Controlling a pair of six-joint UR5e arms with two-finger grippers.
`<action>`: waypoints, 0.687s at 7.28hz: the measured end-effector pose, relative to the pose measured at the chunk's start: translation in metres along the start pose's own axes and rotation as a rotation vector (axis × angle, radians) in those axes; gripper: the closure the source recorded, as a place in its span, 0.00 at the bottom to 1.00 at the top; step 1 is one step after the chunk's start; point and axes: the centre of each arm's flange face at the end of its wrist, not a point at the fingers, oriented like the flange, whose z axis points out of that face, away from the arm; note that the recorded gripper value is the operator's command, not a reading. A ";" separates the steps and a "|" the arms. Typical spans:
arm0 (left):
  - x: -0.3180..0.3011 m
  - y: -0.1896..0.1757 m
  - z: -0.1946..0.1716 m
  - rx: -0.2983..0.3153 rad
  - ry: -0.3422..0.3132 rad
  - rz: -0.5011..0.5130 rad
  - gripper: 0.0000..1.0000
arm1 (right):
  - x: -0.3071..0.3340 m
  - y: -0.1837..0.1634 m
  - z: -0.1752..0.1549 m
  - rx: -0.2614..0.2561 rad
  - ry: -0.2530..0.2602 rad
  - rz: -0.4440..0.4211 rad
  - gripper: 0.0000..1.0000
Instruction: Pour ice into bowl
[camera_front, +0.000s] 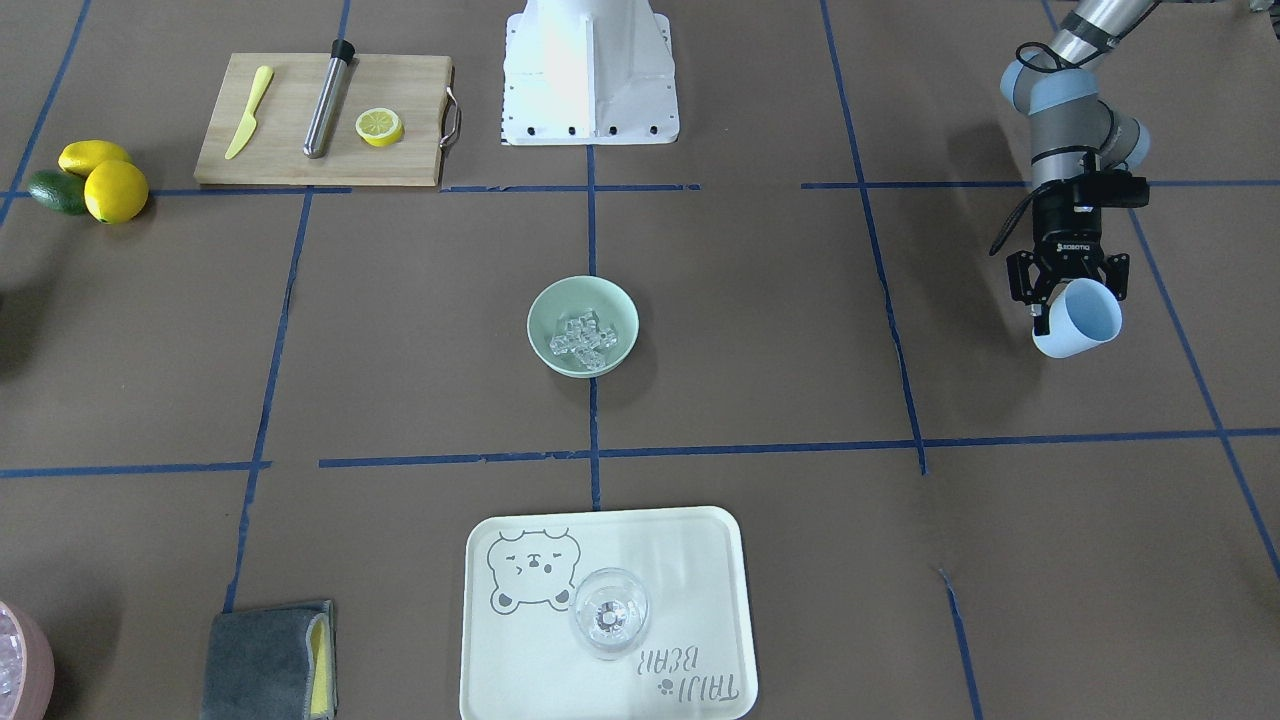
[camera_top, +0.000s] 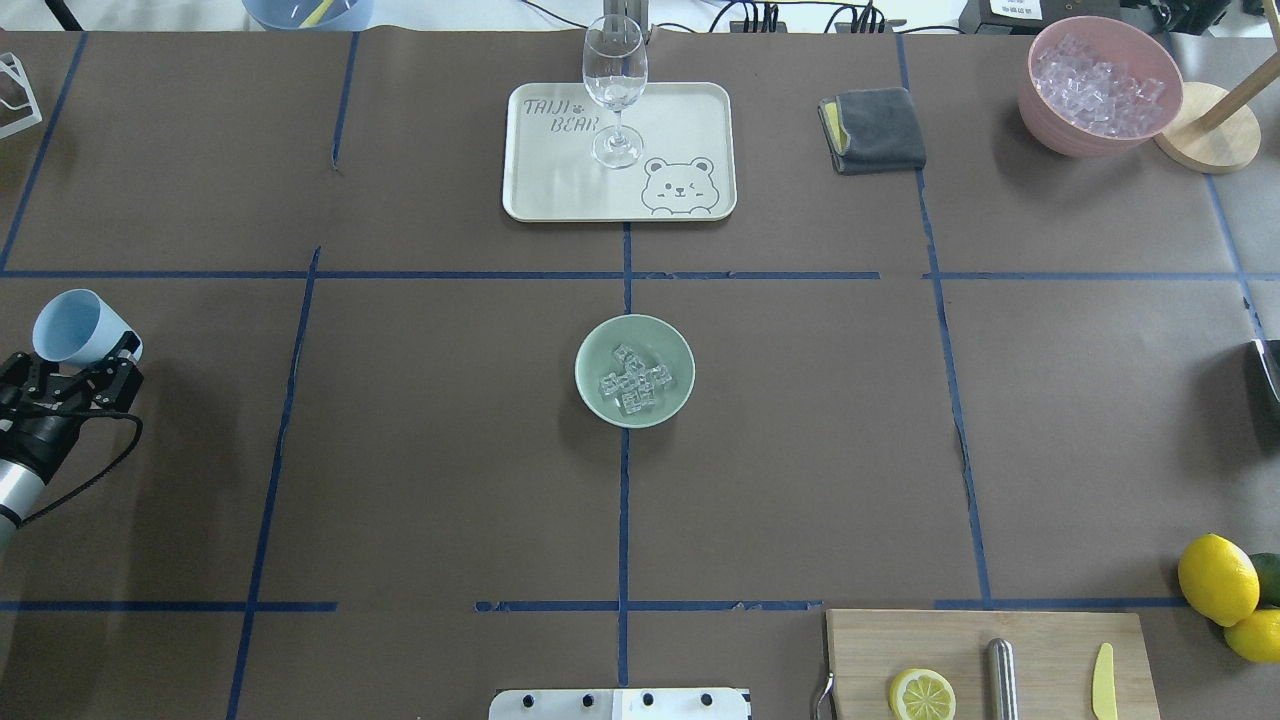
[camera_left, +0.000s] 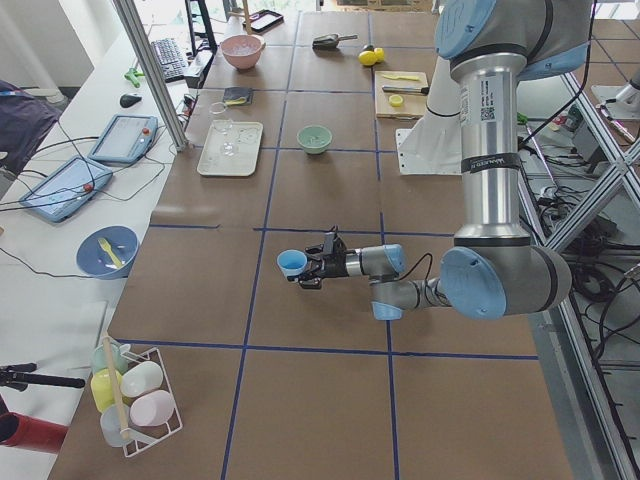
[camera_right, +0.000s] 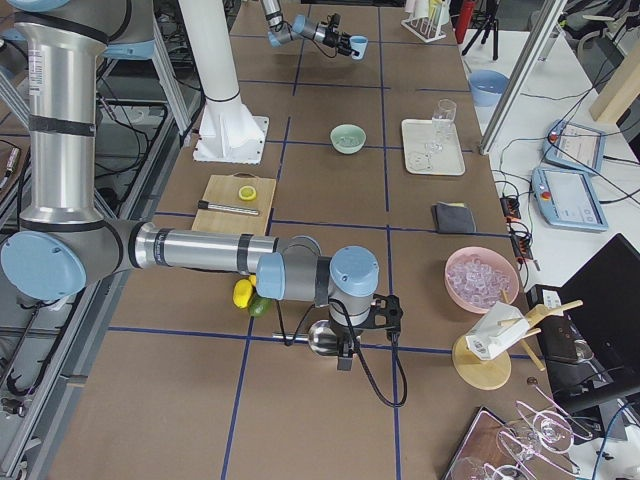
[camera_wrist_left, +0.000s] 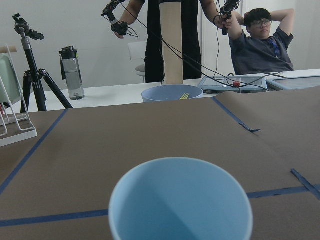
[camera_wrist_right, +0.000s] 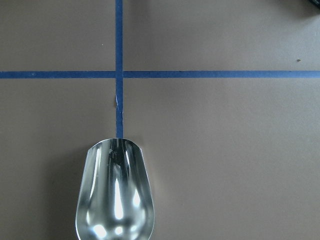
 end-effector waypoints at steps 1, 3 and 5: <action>0.003 0.001 0.002 0.009 -0.005 -0.005 0.92 | 0.000 0.000 0.000 0.000 0.000 0.000 0.00; 0.003 0.007 0.005 0.009 -0.013 0.003 0.88 | 0.001 0.000 0.001 -0.001 0.000 0.001 0.00; 0.003 0.010 0.006 0.007 -0.016 0.008 0.78 | 0.002 0.001 0.002 -0.004 0.000 0.003 0.00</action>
